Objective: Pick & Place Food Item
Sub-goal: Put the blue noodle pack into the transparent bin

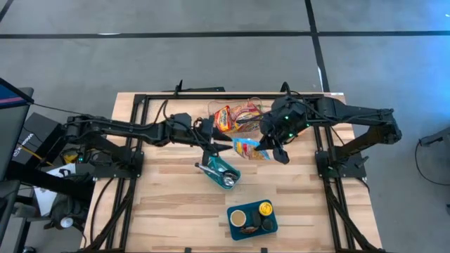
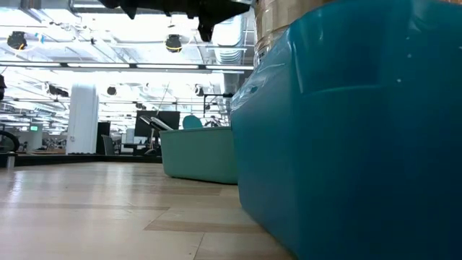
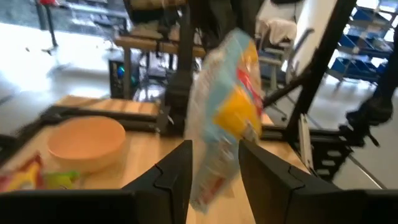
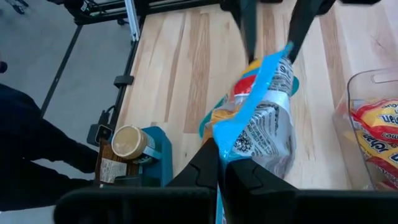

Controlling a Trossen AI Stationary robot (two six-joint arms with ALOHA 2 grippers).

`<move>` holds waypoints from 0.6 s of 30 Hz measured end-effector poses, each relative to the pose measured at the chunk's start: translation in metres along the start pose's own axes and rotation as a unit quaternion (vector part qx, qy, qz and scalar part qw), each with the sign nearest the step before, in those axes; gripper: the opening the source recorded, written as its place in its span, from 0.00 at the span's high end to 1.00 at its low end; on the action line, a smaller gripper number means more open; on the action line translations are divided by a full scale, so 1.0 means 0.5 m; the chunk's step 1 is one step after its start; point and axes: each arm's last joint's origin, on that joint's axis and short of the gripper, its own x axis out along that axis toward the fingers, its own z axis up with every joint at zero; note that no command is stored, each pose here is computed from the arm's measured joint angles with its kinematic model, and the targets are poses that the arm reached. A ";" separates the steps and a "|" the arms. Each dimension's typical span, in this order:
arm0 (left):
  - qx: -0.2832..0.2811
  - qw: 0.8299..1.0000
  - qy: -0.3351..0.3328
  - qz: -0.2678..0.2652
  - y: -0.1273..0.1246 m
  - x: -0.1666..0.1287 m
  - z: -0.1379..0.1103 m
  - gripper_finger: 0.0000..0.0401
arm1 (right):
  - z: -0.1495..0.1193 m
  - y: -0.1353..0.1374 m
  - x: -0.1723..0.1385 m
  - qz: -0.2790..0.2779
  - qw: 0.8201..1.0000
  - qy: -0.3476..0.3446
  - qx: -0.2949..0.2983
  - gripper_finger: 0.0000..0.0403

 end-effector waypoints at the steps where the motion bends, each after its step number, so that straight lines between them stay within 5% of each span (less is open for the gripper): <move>1: -0.002 1.000 0.005 -0.005 0.000 0.002 -0.003 0.68 | 0.000 0.001 0.000 0.001 1.000 0.001 -0.001 1.00; 18: -0.042 0.999 -0.020 -0.010 0.009 0.022 -0.011 0.38 | -0.001 0.007 0.002 0.004 1.000 0.002 -0.004 1.00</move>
